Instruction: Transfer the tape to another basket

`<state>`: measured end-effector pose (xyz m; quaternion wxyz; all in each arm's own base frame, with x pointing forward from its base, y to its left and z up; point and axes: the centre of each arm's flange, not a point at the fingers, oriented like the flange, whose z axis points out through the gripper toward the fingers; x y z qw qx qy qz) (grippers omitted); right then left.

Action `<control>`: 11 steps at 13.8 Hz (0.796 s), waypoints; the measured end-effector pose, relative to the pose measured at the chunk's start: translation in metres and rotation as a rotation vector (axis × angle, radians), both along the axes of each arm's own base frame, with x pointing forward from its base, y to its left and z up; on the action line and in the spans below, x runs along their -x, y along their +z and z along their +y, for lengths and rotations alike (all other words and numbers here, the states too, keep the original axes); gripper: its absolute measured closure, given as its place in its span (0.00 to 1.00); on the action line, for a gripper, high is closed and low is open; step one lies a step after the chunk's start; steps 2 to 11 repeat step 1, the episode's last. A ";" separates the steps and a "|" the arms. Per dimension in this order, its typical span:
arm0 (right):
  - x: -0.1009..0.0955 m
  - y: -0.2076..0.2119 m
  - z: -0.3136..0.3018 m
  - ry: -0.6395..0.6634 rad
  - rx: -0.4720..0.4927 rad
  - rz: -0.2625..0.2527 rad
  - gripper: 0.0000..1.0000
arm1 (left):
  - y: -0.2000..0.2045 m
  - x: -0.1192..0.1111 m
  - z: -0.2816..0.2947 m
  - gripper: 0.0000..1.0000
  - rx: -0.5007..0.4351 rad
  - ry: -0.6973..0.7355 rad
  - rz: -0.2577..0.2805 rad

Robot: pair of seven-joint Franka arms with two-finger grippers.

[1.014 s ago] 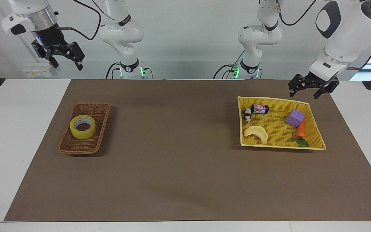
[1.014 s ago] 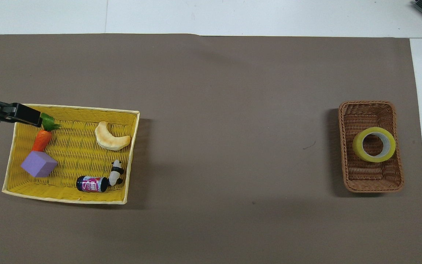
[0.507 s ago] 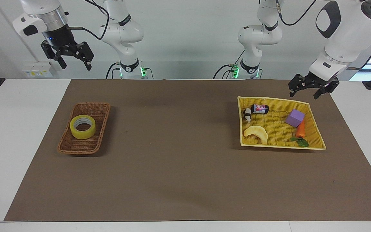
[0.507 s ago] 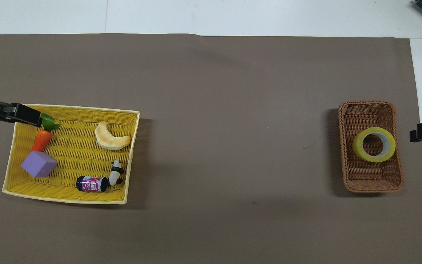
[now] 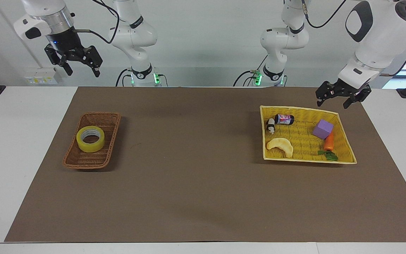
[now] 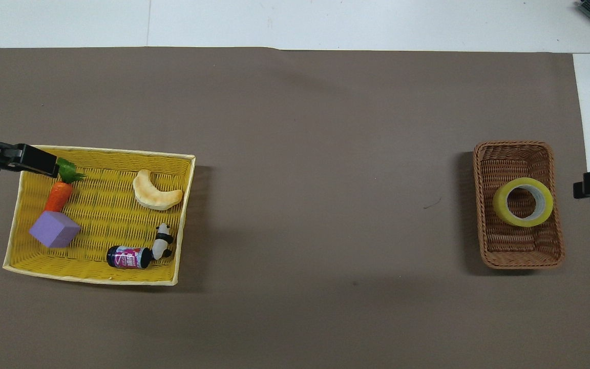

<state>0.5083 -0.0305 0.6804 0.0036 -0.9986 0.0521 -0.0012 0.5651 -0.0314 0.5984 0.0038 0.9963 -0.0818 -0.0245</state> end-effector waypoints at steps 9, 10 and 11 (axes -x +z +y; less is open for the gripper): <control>0.000 0.000 0.000 -0.001 0.000 0.000 0.00 | 0.000 0.000 0.000 0.00 0.000 0.000 0.000; 0.000 0.000 0.000 -0.001 0.000 0.000 0.00 | 0.000 0.000 0.000 0.00 0.000 0.000 0.000; 0.000 0.000 0.000 -0.001 0.000 0.000 0.00 | 0.000 0.000 0.000 0.00 0.000 0.000 0.000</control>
